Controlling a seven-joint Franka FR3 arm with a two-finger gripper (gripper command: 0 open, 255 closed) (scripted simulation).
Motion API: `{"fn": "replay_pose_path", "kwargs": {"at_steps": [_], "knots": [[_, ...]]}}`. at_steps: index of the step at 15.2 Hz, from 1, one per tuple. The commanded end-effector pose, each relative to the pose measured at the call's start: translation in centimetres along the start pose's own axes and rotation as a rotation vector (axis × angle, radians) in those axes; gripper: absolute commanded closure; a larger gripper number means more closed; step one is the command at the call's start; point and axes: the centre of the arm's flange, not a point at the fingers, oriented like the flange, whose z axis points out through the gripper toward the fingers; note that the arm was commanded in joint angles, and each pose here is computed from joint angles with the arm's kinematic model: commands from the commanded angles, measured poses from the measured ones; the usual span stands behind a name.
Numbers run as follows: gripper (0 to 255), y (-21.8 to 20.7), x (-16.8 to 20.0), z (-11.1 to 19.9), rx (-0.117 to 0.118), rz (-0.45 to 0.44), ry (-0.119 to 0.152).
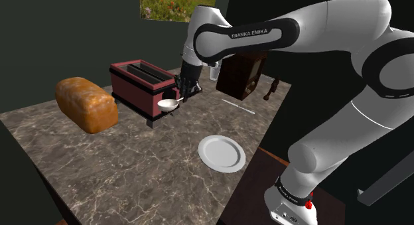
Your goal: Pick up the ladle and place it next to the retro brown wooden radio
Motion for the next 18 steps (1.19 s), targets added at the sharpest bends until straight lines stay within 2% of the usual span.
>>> {"fn": "replay_pose_path", "kwargs": {"at_steps": [1, 18], "knots": [[255, -0.1, -0.1, -1.2, 0.000, 0.000, 0.000], [255, -1.1, -0.3, -10.1, 0.000, 0.000, 0.000]]}}
